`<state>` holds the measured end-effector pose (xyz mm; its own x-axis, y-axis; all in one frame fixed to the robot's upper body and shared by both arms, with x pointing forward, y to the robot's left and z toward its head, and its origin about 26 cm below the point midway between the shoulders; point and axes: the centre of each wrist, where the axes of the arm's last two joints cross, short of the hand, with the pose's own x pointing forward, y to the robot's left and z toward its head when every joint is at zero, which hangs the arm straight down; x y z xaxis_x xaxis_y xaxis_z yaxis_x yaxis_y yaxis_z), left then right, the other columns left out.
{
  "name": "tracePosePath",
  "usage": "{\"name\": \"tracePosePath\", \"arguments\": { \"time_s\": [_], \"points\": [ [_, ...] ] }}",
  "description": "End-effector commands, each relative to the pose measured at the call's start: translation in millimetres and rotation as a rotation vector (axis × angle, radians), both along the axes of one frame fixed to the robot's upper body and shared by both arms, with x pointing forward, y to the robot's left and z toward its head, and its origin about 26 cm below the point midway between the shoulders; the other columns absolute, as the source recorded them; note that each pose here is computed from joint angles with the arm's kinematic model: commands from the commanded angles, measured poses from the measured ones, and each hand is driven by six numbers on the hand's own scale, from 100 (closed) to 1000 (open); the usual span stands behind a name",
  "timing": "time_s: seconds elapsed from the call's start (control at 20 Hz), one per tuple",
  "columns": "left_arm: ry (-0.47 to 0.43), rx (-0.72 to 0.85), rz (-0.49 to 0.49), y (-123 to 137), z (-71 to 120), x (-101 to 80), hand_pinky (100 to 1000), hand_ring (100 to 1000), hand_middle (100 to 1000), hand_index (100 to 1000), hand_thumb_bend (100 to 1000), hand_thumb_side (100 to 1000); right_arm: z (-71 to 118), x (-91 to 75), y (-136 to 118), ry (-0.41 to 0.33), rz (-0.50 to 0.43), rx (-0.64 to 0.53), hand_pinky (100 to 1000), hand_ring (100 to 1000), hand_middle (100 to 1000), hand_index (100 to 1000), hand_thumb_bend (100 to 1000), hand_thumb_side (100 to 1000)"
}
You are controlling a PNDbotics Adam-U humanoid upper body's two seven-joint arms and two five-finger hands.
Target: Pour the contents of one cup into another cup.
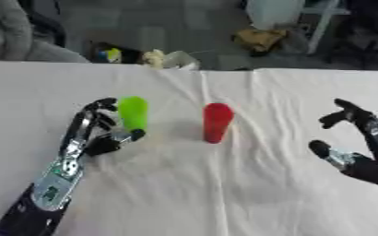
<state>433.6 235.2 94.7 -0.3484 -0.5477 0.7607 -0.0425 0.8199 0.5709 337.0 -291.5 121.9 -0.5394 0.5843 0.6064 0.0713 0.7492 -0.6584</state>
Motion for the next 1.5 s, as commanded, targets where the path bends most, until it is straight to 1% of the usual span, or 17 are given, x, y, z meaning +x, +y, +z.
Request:
{"name": "tracePosePath", "arguments": {
  "time_s": [0.05, 0.35, 0.8, 1.25, 1.35, 1.5],
  "points": [
    [-0.051, 0.014, 0.008, 6.9, 19.7, 4.9, 554, 550, 667, 837, 884, 445, 13.2, 0.6, 1.0, -0.039, 0.015, -0.005, 909, 985, 542, 672, 642, 663],
    [-0.053, 0.029, 0.017, 8.4, 22.7, 6.8, 555, 549, 663, 835, 868, 444, 13.8, 1.1, 2.4, -0.042, 0.019, -0.003, 909, 985, 541, 671, 643, 664],
    [-0.027, 0.034, 0.047, 13.3, 18.5, 8.4, 548, 534, 641, 825, 851, 446, 14.7, 2.0, 4.5, -0.045, 0.027, -0.001, 910, 986, 540, 672, 641, 666],
    [-0.026, 0.034, 0.022, 11.9, 22.9, 12.4, 541, 515, 612, 812, 830, 445, 16.4, 3.2, 8.5, -0.051, 0.043, 0.002, 910, 986, 538, 672, 640, 667],
    [-0.024, 0.038, 0.023, 11.9, 22.9, 13.1, 535, 506, 601, 806, 805, 439, 16.6, 3.3, 8.7, -0.051, 0.043, 0.002, 910, 986, 538, 672, 640, 667],
    [-0.019, 0.044, 0.029, 12.0, 23.2, 14.6, 499, 475, 564, 783, 735, 421, 16.5, 3.3, 9.1, -0.051, 0.045, 0.004, 910, 986, 537, 672, 633, 672]
  ]
}}
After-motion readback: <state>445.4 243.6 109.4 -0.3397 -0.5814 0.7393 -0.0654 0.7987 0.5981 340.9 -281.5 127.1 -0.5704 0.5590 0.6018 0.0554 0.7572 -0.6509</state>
